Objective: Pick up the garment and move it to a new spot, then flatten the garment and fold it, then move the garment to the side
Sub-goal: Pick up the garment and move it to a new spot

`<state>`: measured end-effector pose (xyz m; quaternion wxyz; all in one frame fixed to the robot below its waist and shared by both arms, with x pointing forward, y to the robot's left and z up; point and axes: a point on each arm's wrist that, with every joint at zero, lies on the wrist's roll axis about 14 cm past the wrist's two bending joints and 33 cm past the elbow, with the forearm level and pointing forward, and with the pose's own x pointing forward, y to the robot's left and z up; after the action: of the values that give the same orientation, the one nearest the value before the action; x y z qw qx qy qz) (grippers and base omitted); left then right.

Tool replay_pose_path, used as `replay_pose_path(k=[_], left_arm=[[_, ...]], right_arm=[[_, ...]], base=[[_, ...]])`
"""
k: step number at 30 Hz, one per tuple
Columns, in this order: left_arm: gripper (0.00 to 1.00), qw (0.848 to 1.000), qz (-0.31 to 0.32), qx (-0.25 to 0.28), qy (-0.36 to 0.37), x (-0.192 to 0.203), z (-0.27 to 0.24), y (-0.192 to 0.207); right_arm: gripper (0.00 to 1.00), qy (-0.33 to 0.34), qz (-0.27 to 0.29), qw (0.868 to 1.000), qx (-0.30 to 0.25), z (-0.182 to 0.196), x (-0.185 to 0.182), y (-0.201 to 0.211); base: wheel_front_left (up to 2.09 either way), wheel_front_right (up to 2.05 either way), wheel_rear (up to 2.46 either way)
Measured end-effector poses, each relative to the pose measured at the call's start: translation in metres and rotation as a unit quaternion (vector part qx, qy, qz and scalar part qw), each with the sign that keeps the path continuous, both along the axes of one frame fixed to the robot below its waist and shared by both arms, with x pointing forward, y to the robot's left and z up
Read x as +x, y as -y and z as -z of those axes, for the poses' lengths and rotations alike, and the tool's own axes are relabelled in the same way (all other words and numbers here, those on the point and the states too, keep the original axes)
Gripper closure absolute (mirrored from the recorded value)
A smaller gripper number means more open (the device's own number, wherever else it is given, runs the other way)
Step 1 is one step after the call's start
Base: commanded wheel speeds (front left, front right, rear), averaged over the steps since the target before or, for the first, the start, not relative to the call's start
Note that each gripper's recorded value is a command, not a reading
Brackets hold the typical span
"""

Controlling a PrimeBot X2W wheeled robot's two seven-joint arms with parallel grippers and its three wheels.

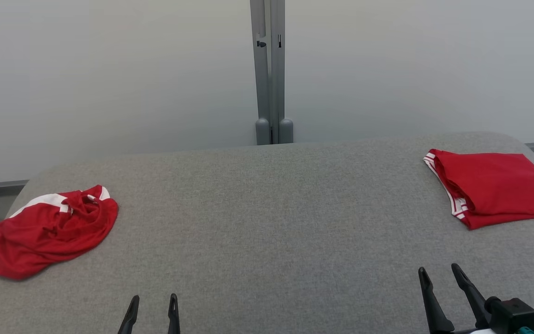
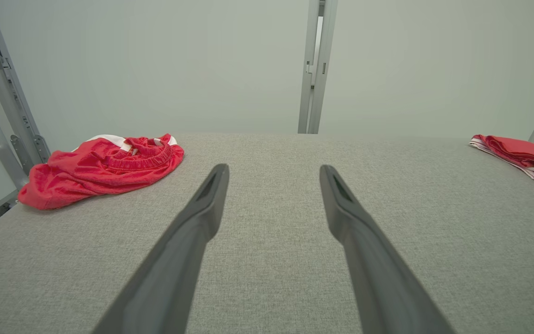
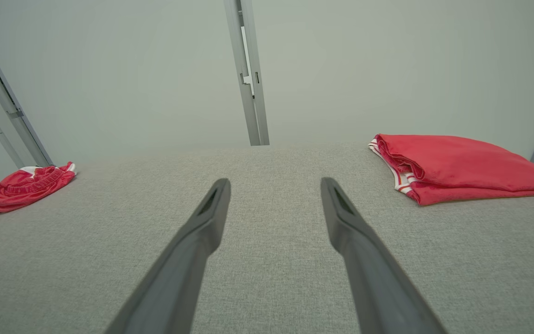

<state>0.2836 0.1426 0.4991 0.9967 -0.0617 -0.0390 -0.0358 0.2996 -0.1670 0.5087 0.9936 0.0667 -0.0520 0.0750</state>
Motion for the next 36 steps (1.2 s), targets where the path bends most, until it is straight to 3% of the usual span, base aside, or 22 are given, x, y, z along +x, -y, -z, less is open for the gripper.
replay_pose_path(k=[18, 36], left_arm=[[0.0, 1.0, 0.002, 0.007, 0.001, -0.001, 0.0, 0.0], [0.0, 0.992, -0.123, 0.007, -0.003, -0.034, 0.005, -0.069]], right_arm=[[0.0, -0.014, -0.015, 1.0, -0.006, 0.008, 0.001, -0.006], [0.0, -0.011, -0.133, 0.991, -0.02, 0.002, 0.029, -0.086]], base=[[0.0, 0.0, 0.0], [0.0, 0.0, 0.0]])
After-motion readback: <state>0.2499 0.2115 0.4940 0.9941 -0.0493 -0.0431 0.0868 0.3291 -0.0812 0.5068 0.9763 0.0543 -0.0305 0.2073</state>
